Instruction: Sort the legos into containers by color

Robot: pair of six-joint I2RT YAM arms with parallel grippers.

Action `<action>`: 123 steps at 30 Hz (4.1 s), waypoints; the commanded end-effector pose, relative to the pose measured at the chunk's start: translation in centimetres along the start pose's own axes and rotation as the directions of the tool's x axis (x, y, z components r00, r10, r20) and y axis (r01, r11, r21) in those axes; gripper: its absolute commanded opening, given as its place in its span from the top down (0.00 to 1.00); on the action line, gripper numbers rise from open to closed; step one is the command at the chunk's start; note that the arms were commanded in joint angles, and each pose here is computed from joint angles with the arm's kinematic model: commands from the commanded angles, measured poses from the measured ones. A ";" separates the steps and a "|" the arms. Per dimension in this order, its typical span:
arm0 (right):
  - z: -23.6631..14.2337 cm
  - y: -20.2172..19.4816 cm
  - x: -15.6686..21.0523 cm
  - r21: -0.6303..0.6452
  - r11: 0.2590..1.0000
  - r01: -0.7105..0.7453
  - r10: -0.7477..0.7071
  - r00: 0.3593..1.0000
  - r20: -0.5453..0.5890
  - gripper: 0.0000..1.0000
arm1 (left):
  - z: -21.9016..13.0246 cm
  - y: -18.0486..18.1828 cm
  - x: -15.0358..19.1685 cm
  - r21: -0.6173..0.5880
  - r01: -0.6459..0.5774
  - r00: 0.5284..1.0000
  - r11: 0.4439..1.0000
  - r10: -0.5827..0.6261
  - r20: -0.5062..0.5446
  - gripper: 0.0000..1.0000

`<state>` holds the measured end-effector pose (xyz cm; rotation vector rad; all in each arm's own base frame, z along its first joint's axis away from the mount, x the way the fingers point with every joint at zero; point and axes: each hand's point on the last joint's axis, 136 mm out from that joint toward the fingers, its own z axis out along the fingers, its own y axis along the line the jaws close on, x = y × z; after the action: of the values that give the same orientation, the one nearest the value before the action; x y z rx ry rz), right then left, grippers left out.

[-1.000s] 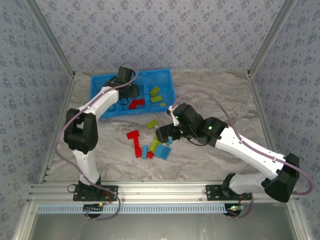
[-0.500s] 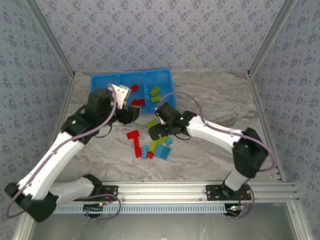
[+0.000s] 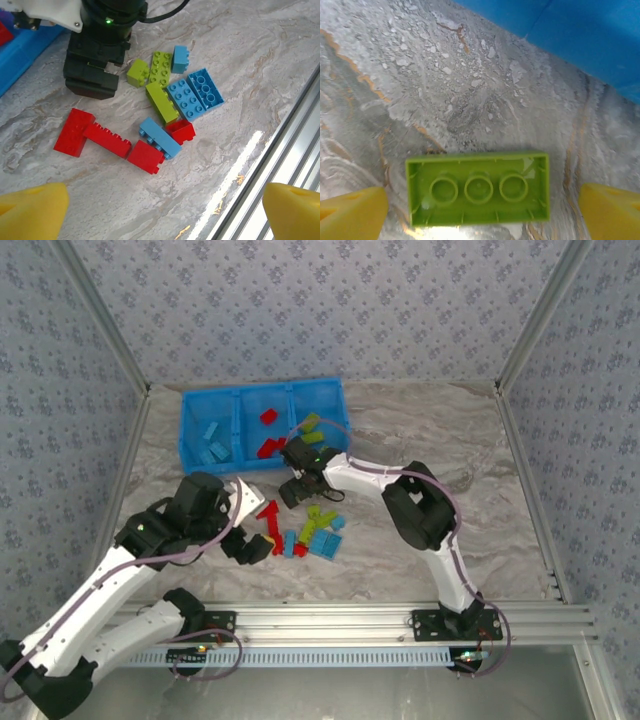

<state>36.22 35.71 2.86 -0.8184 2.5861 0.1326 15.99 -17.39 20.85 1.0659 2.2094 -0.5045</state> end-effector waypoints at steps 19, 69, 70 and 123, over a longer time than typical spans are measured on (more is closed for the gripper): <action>-10.6 -1.6 -1.6 -0.046 0.993 -0.106 0.114 0.967 0.230 0.50 | -0.4 -1.5 -0.6 0.068 -0.115 0.982 0.991 0.103 0.158 0.01; -25.6 -2.9 5.9 -0.160 0.987 -0.015 0.079 0.912 0.403 0.00 | 16.2 11.8 5.4 -0.604 0.736 0.465 0.305 -0.877 0.124 0.04; -25.4 -2.9 5.9 -0.154 0.988 -0.018 0.080 0.913 0.401 0.00 | 17.0 11.8 5.4 -0.604 0.730 0.474 0.320 -0.874 0.111 0.04; -24.8 -3.7 10.5 -0.100 0.967 -0.233 0.253 0.907 0.337 0.00 | 9.6 26.2 -17.2 -0.299 0.831 0.553 0.469 -0.643 0.529 0.22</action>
<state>20.85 24.00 23.12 -0.5460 2.2649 0.5107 50.55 -16.13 18.27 -0.4380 2.2726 -0.3017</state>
